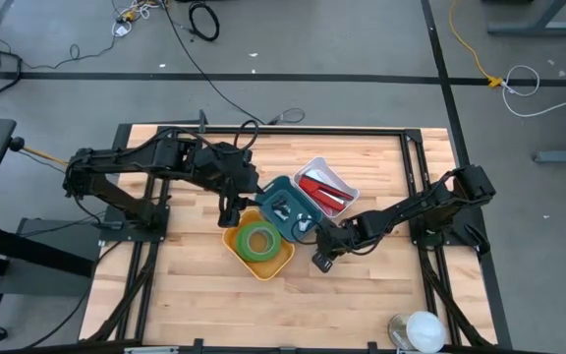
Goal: Pick and place Stapler, Stapler remover, tape
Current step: Put the purple staple remover into the blue bin
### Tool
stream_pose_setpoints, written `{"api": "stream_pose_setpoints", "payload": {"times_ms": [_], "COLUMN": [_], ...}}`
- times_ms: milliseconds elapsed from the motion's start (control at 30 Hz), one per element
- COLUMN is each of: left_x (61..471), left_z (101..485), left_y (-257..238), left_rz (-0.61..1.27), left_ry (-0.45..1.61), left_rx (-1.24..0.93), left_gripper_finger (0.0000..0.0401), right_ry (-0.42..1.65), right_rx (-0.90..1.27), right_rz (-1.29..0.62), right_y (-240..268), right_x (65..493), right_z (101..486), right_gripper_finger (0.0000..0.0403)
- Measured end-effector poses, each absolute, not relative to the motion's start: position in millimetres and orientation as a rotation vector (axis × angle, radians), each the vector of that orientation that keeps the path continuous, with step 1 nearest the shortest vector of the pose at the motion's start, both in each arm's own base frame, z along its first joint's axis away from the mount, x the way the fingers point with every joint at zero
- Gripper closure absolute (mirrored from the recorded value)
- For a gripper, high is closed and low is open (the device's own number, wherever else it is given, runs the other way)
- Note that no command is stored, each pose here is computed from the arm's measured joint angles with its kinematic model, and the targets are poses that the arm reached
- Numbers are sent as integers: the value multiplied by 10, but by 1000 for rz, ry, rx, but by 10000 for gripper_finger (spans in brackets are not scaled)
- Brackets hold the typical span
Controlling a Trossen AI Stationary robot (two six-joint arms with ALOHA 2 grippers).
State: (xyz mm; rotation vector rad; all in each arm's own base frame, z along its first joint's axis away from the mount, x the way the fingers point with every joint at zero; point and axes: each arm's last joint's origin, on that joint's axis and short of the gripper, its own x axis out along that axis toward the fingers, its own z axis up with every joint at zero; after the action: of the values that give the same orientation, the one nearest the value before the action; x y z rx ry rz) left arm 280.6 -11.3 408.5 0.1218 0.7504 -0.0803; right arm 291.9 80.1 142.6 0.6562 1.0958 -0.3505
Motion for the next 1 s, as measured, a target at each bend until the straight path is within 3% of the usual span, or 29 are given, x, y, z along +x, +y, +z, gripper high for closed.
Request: {"api": "stream_pose_setpoints", "payload": {"times_ms": [500, 800, 1000], "left_x": [2806, 2812, 2815], "left_z": [4085, 4089, 4092], "left_y": [-113, -113, -114], "left_rz": [-81, -82, -82], "left_ry": [750, 744, 739], "left_rx": [125, 126, 126], "left_gripper_finger": [263, 263, 263], "right_ry": [1043, 816, 728], "right_rx": [643, 519, 429], "right_rz": [-202, -22, -47], "right_y": [851, 866, 796], "right_x": [2943, 2975, 3001], "right_z": [1576, 1957, 2043], "right_gripper_finger": [401, 402, 402]}}
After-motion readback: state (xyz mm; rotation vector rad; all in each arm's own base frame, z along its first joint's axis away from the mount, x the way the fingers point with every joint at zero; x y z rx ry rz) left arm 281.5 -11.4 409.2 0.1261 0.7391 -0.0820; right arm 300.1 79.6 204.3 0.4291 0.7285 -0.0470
